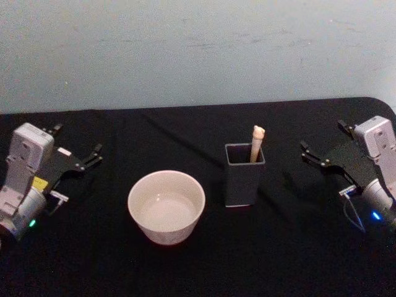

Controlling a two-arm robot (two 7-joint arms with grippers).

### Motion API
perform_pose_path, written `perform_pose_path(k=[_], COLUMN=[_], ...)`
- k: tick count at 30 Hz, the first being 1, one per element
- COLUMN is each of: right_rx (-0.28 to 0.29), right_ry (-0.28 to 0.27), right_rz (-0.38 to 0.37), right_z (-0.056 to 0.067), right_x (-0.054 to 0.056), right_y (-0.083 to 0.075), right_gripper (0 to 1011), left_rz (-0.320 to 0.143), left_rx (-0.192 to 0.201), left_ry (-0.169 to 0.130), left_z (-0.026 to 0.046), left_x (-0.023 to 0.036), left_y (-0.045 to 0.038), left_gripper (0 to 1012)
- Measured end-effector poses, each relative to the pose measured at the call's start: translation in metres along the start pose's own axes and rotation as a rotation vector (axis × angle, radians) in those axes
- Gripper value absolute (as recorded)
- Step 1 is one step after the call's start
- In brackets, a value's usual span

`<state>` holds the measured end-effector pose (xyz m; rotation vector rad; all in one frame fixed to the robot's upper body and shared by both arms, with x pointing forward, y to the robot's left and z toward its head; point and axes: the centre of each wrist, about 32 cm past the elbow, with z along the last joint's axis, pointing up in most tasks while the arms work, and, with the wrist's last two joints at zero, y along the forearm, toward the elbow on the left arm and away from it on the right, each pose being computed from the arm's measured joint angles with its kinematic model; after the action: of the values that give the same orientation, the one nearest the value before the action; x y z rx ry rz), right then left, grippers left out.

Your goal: Pick up the stirring spoon with one hand, stir inside the cup, then place it back in its original position.

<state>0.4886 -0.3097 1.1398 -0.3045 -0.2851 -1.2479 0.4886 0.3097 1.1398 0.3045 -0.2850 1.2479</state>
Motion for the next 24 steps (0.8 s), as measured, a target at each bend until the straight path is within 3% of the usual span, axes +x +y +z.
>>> perform_pose_path(k=[24], right_rx=[0.0], right_ry=[0.0], right_rz=[0.0], right_z=[0.0], right_x=[0.0], right_y=[0.0], right_gripper=[1002], left_rz=[0.0], left_rx=[0.0], left_ry=[0.0], left_z=[0.0], left_x=[0.0], left_y=[0.0], left_gripper=[1002])
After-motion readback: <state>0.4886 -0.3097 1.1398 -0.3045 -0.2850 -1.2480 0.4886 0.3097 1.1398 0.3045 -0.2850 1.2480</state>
